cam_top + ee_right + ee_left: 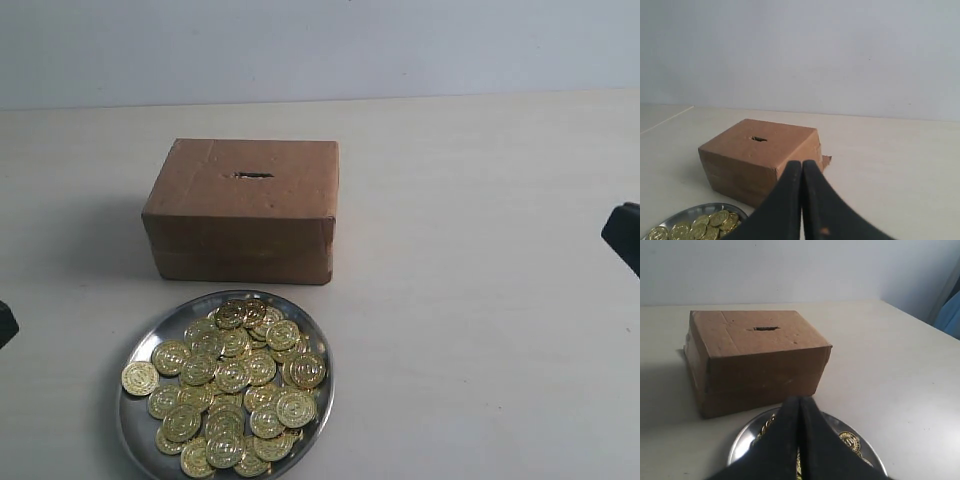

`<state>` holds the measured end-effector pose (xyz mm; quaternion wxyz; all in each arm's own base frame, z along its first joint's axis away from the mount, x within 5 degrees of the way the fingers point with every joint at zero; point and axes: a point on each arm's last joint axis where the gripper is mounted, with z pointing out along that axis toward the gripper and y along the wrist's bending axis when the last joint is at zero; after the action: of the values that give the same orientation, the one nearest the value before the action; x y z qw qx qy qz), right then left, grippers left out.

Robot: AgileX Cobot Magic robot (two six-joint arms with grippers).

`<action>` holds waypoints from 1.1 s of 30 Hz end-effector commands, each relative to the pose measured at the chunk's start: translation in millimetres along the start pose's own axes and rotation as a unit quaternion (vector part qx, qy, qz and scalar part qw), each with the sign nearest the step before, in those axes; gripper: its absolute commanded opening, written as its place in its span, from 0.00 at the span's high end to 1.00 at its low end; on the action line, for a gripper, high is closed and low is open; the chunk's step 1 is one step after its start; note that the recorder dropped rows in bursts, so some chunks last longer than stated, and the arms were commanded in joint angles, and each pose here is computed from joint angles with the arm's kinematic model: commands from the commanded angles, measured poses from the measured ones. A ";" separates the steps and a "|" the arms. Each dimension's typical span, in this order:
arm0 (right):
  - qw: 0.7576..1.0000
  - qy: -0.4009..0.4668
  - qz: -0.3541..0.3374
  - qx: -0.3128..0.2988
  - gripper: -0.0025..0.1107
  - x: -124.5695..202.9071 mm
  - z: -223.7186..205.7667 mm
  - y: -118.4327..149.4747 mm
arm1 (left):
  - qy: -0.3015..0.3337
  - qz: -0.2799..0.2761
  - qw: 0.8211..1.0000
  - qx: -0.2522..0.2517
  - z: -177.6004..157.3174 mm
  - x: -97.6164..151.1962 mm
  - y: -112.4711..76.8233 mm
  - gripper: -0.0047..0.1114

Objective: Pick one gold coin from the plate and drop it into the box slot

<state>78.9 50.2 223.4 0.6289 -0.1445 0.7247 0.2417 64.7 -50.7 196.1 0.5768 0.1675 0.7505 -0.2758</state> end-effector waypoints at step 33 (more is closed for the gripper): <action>0.999 0.029 0.030 -0.008 0.98 25.8 -9.5 -2.6 | 0.078 -0.021 0.997 0.019 -1.6 15.0 -3.5 0.96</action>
<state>68.2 45.7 199.7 0.5983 -0.1359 0.7449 0.2622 58.0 -53.5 183.5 0.5094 0.1867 0.7908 -0.2834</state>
